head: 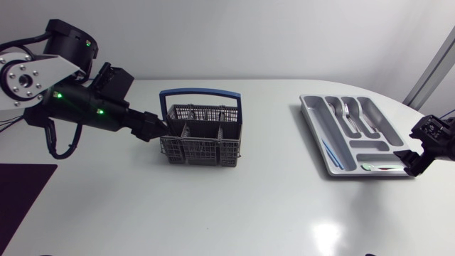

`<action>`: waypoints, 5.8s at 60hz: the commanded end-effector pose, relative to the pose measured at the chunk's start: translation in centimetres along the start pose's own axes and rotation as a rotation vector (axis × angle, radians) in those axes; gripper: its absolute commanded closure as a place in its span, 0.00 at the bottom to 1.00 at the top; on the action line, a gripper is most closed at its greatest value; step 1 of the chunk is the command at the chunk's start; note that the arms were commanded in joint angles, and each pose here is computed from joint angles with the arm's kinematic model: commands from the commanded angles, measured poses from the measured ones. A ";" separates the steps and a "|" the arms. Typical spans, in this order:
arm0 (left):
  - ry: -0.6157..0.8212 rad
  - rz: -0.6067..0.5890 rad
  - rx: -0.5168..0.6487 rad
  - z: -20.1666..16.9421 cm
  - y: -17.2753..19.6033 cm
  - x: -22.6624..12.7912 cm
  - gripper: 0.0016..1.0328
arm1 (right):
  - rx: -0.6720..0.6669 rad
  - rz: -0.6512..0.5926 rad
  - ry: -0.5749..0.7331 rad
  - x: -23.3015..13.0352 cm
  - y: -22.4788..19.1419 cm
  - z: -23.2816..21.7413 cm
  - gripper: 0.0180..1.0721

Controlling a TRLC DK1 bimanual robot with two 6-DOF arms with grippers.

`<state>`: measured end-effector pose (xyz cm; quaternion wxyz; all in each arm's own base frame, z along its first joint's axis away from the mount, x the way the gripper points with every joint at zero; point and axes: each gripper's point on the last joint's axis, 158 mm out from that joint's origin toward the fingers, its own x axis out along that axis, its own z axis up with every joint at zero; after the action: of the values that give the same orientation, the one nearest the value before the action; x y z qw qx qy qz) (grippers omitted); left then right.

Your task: Unload the cutlery basket into the drawer organizer.

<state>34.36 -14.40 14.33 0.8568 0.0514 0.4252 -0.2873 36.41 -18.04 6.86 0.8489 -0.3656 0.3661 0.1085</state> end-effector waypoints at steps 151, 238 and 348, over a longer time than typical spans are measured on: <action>-0.046 0.151 -0.448 0.9 6.8 9.6 0.89 | 0.154 0.248 -0.177 -5.0 17.1 11.0 0.19; -0.140 0.155 -0.363 3.0 5.2 4.6 0.71 | 0.106 0.257 -0.202 -6.8 19.8 12.1 0.19; 0.068 0.117 1.056 3.4 4.8 10.6 0.38 | 0.063 0.285 -0.164 -4.2 22.4 10.4 0.19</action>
<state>43.96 -15.90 8.13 0.7359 0.4880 0.2458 -0.3999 29.50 5.53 3.63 0.8677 -0.2754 0.3344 0.2438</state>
